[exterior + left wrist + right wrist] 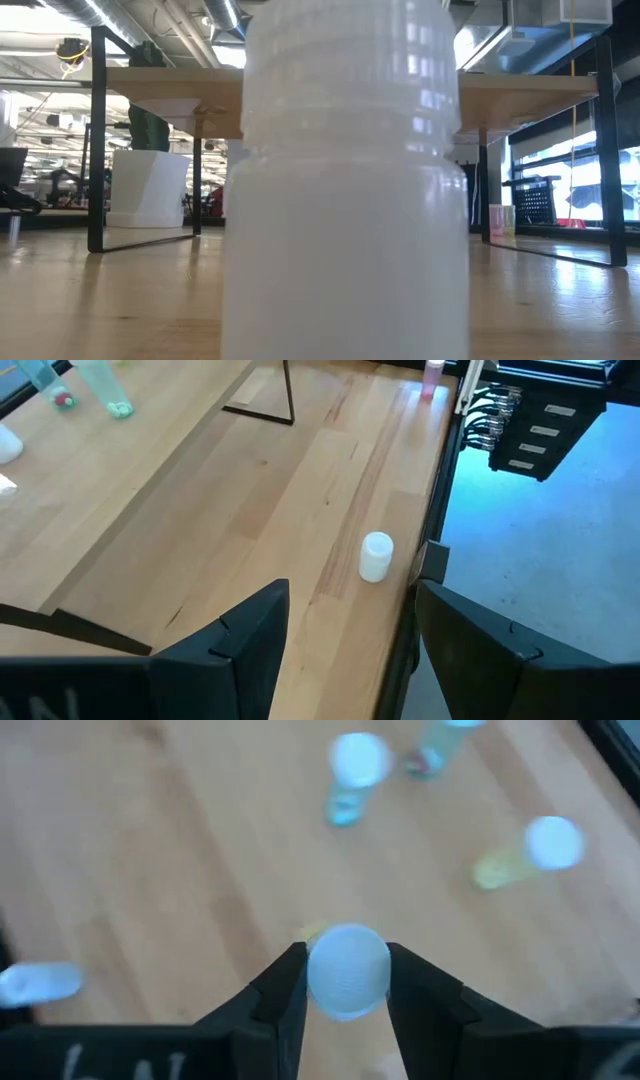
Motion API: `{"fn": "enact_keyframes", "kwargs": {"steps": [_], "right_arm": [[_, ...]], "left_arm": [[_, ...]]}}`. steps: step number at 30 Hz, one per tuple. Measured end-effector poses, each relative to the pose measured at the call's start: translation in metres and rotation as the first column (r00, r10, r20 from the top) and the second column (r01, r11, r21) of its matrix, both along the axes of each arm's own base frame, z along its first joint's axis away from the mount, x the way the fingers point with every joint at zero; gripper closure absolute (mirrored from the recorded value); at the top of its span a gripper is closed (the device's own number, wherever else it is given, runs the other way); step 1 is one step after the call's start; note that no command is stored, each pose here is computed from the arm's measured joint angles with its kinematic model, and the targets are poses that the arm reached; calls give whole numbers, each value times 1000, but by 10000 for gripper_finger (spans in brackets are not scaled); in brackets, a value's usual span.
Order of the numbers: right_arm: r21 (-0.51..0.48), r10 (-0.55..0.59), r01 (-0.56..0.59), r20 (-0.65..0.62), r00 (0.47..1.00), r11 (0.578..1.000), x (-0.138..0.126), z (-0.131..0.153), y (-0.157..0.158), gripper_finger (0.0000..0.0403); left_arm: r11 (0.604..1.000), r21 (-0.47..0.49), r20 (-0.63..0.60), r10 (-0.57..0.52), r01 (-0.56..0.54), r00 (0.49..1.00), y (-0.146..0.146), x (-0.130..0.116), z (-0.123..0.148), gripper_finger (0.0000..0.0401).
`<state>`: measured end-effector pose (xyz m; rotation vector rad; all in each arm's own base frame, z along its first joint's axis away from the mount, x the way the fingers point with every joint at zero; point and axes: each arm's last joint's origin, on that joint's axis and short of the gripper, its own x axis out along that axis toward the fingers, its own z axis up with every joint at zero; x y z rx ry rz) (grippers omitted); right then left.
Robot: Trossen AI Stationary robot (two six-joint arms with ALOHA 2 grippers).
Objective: Pick and place medicine bottles onto shelf by color
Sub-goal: Put the bottom yellow pill bottle on the shelf aligned with the other yellow pill bottle
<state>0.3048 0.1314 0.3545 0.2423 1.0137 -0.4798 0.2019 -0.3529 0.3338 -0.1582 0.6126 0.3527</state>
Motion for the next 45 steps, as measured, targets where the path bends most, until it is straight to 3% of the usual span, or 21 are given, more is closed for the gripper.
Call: {"fn": "enact_keyframes", "kwargs": {"steps": [12,35,45], "right_arm": [[50,-3,8,-113,994,999,16,-6,-46,280],[35,41,-35,-188,981,999,27,-23,-45,280],[28,134,-131,-199,971,991,28,-22,-45,280]], "left_arm": [[1000,0,1,0,0,1000,0,0,0,189],[1000,6,13,2,-2,1000,0,0,0,189],[1000,6,13,2,-2,1000,0,0,0,189]]}}
